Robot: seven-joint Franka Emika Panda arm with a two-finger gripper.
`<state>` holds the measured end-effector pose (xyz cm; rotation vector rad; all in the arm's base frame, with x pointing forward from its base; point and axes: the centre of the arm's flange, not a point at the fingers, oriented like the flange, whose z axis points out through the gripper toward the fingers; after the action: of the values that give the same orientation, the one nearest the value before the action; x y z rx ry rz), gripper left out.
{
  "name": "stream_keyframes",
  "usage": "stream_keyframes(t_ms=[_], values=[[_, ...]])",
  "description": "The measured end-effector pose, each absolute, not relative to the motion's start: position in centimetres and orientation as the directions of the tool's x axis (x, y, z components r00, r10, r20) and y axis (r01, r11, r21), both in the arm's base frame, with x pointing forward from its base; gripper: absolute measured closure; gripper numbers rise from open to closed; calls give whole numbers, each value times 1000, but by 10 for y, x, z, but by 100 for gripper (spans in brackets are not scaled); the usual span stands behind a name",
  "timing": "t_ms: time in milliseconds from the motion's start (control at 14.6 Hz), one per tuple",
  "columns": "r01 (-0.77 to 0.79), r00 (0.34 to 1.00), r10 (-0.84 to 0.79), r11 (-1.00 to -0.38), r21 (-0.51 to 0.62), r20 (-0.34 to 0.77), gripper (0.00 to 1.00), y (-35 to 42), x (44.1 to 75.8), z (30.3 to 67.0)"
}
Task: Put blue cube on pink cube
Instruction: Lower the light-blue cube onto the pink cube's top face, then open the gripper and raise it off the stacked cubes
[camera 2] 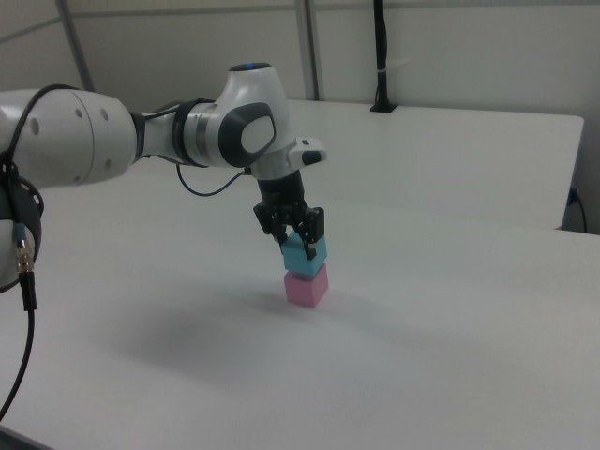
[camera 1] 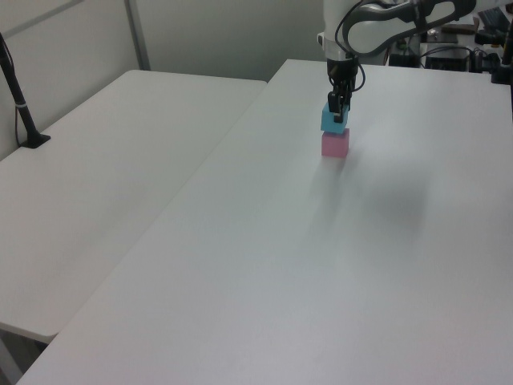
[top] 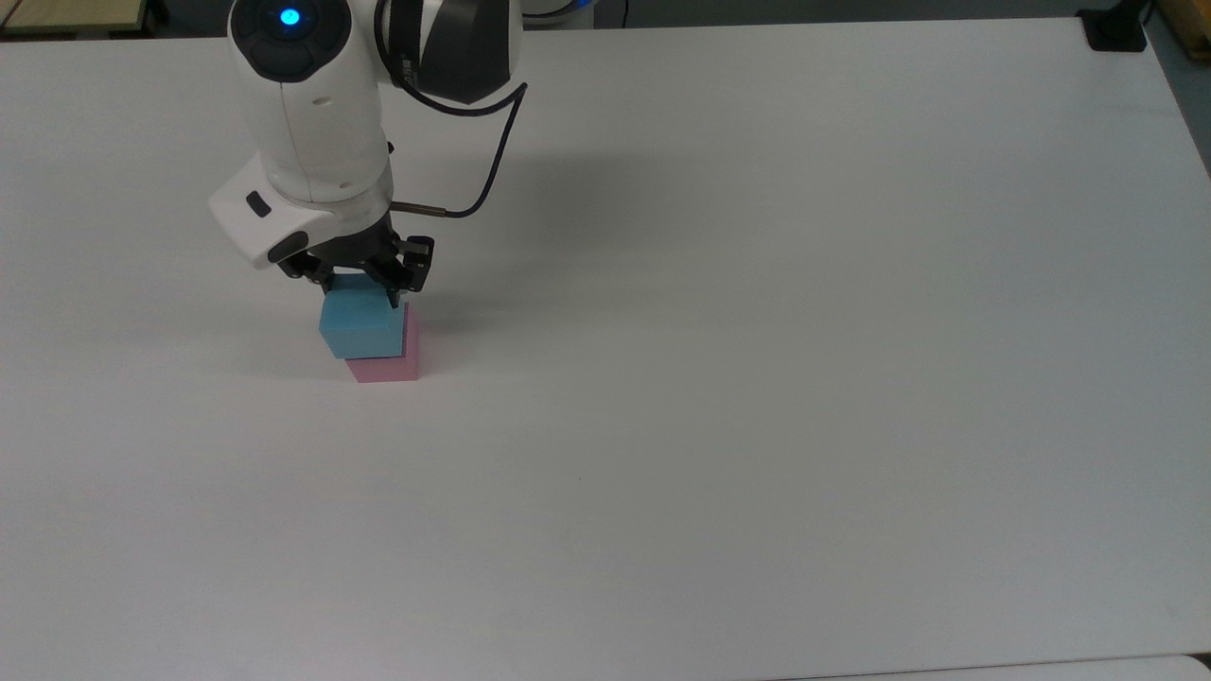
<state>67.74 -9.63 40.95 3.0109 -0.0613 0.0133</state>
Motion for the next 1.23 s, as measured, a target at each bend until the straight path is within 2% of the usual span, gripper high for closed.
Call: stream_keyframes(t_ms=[342, 410, 547, 615, 683, 957, 1093, 1230], values=[[-30, 1000, -31, -990, 135, -7, 42, -90, 675, 401], [-27, 1000, -28, -990, 139, -9, 37, -89, 675, 400], [-31, 999, -32, -990, 141, -9, 19, -89, 675, 400], [-36, 999, -37, -989, 141, -8, 3, -89, 675, 400], [-39, 999, -40, -989, 142, -7, 0, -89, 674, 400], [-57, 998, -56, -988, 145, 7, 0, -90, 671, 418], [-102, 995, -102, -983, 152, 9, 0, -92, 662, 448], [-205, 978, -198, -967, 154, 61, 0, -91, 650, 498]])
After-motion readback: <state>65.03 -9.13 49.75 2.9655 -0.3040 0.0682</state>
